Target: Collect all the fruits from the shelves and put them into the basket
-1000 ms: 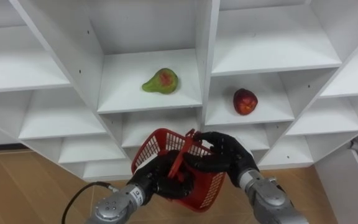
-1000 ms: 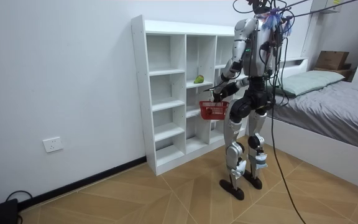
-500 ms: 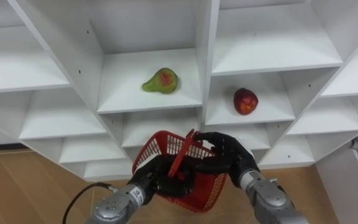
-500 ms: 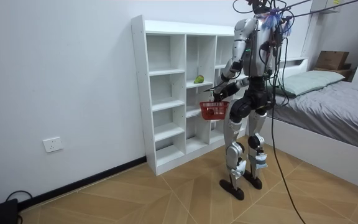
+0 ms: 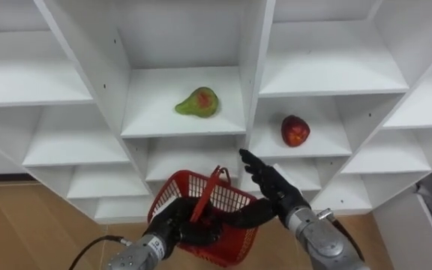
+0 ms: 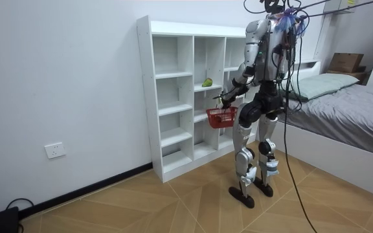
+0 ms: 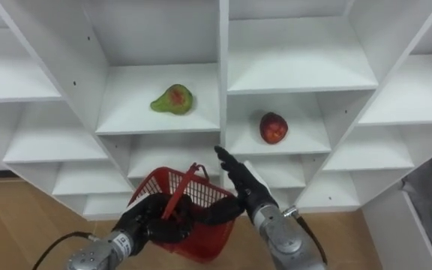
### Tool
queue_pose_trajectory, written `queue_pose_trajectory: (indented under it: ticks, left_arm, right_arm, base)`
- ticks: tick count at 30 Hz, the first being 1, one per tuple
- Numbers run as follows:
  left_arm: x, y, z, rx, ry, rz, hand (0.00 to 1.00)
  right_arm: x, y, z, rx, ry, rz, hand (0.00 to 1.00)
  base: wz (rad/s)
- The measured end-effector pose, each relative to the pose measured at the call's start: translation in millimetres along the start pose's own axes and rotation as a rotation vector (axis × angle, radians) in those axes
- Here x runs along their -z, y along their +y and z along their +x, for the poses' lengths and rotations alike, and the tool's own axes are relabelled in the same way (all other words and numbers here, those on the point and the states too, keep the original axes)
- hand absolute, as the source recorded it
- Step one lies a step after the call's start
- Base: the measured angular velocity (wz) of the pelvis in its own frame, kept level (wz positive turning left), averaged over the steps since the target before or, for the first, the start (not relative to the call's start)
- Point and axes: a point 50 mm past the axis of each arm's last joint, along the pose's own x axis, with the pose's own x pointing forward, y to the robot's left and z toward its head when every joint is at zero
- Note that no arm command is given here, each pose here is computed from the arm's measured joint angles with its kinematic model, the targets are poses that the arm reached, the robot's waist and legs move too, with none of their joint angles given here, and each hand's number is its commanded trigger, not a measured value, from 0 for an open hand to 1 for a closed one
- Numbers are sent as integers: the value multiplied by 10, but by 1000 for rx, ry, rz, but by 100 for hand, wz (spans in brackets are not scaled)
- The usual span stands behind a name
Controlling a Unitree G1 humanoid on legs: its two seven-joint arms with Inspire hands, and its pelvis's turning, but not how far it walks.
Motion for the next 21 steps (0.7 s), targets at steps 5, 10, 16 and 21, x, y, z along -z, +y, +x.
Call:
queue_pose_trajectory:
  ticks: [5,10,16,21]
  left_arm:
    - [133,60,-34,-23,54,-8,100]
    - [188,117,-53,-57,74,-27,100]
    - [225,197,-101,-109,71,-62,100]
    - [251,207,-120,-121,73,-77,100]
  right_arm:
    - [-101,23,15,-50,-39,-33,0]
    - [-244,38,15,-101,-83,-108,0]
    - [-501,6,-47,-129,-186,-264,0]
    - [-583,-2,-57,-131,-212,-337,0]
  base:
    - [0]
    - [0]
    - [3]
    - [3]
